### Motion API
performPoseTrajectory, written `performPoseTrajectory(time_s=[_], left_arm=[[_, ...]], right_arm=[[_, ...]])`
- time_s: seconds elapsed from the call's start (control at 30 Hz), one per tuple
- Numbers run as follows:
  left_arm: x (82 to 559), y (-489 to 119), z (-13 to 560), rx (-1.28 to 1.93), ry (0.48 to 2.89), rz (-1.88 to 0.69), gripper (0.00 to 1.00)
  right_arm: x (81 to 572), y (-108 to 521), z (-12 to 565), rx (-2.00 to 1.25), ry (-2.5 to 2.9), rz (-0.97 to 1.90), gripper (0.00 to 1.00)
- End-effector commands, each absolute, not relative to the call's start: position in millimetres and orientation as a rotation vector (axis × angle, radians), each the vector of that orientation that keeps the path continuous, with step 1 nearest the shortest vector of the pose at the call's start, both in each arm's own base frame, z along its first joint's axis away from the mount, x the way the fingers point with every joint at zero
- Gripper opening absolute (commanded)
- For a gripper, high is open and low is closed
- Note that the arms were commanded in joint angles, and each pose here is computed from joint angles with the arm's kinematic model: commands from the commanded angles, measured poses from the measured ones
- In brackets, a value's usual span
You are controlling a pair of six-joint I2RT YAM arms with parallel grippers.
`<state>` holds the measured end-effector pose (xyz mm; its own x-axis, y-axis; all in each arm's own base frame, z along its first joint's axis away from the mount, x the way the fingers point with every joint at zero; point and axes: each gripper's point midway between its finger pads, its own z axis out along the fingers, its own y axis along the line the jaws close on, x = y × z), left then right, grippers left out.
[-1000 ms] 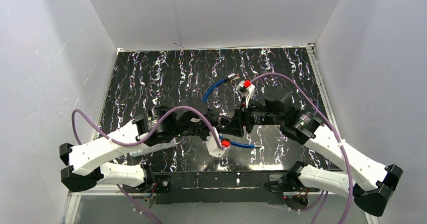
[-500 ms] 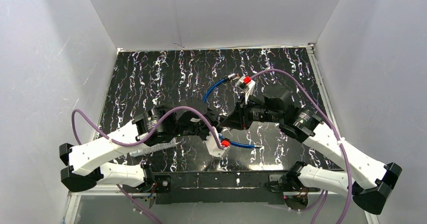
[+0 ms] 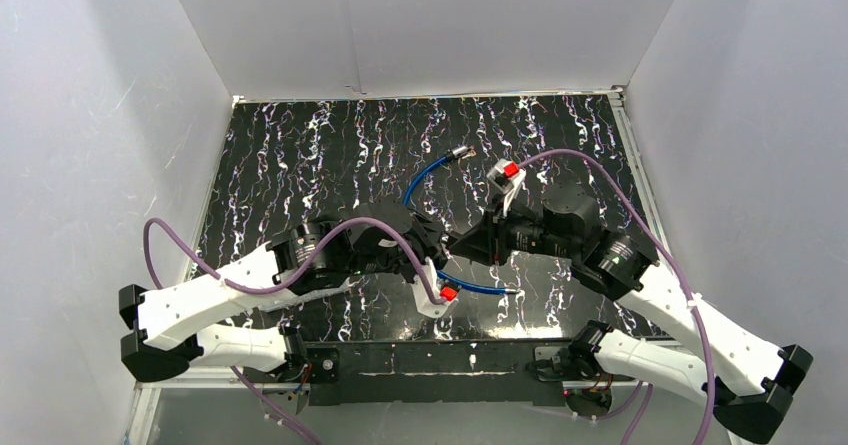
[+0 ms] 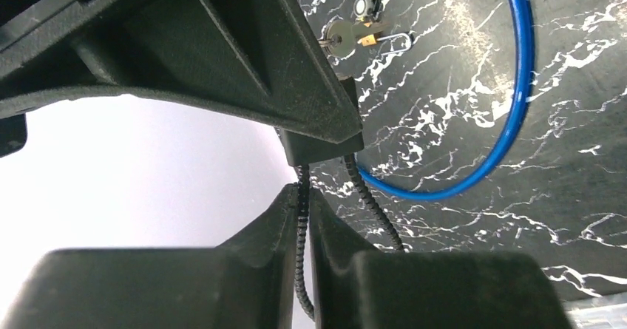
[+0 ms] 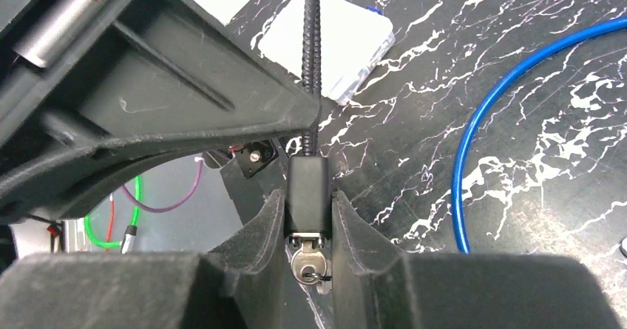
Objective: Unlock with the key
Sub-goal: Unlock the lock.
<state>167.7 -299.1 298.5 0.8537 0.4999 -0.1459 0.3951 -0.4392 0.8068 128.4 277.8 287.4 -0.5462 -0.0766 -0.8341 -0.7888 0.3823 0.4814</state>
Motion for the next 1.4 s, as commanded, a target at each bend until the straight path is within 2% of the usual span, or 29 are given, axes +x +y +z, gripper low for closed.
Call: performPoseTrajectory(time_s=[0.0,0.03,0.07,0.27,0.43,0.67,0.73,0.8,0.83,0.97,1.1,1.3,1.37], left_arm=[[185,-276,310,2.004,0.728,0.239,0.65],[185,-280,319,1.967,0.73,0.226,0.84],[186,-283,329,1.928,0.737,0.207,0.96],[166,-293,377,1.778,0.805,-0.034,0.98],[125,-283,348,1.879,0.841,-0.275,0.98],[116,-276,304,1.956,0.899,-0.327,0.88],[119,-279,300,1.944,0.887,-0.312,0.77],[126,-284,303,1.9,0.866,-0.278,0.61],[132,-286,304,1.873,0.865,-0.248,0.58],[156,-297,324,1.745,0.87,-0.154,0.56],[160,-300,335,1.7,0.858,-0.141,0.55],[157,-296,335,1.7,0.865,-0.149,0.48],[156,-294,332,1.716,0.872,-0.15,0.41]], right_arm=[[127,275,304,-0.715,1.822,1.233,0.01],[128,275,304,-0.713,1.822,1.233,0.01],[128,275,304,-0.712,1.823,1.232,0.01],[133,275,307,-0.709,1.811,1.217,0.01],[138,274,319,-0.675,1.776,1.215,0.01],[139,277,341,-0.627,1.714,1.302,0.01],[138,279,345,-0.627,1.702,1.325,0.01],[136,281,348,-0.628,1.692,1.345,0.01],[136,282,350,-0.629,1.688,1.356,0.01],[133,285,353,-0.632,1.681,1.386,0.01],[132,286,355,-0.638,1.677,1.399,0.01],[132,286,353,-0.633,1.68,1.403,0.01],[132,286,354,-0.631,1.678,1.404,0.01]])
